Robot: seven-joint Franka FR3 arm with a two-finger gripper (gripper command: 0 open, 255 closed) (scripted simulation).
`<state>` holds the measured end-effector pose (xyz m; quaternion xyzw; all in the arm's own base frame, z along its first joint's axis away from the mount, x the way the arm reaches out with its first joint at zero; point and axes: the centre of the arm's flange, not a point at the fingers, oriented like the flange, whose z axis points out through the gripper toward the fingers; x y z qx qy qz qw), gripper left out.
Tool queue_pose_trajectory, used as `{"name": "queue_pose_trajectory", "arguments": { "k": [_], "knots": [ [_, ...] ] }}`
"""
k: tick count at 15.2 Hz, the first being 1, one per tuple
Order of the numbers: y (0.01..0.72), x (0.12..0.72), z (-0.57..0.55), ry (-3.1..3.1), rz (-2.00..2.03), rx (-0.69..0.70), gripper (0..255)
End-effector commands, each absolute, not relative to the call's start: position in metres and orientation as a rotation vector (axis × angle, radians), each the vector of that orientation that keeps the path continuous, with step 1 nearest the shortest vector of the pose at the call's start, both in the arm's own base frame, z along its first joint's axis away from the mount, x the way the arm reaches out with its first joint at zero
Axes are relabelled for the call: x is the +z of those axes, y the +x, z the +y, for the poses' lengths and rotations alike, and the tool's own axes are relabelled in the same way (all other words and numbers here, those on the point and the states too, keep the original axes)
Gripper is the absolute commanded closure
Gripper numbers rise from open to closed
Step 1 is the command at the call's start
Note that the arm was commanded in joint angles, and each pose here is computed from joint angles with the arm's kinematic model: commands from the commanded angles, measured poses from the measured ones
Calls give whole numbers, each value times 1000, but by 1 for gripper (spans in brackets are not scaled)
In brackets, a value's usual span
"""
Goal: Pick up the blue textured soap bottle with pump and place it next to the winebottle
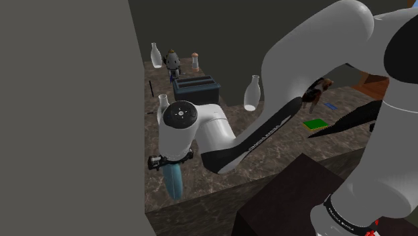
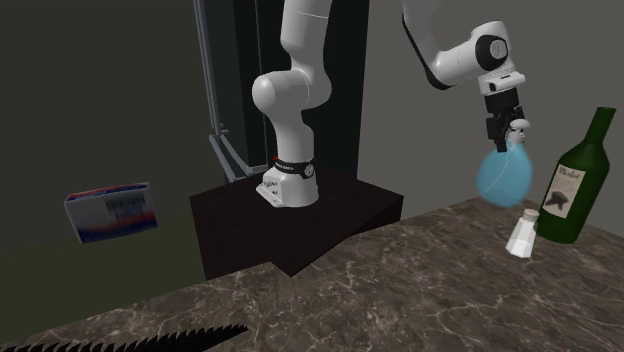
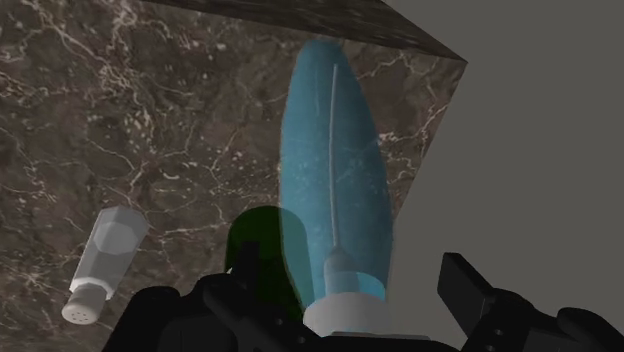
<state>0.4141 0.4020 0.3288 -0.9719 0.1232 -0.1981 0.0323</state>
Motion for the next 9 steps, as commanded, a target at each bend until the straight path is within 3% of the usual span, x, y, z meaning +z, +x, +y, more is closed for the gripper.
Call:
{"name": "queue_pose_trajectory", "arguments": {
  "k": [1,9],
  "knots": [
    [406,349,401,-2992,381,-607,0],
    [402,358,401,-2992,381,-607,0]
  ]
}}
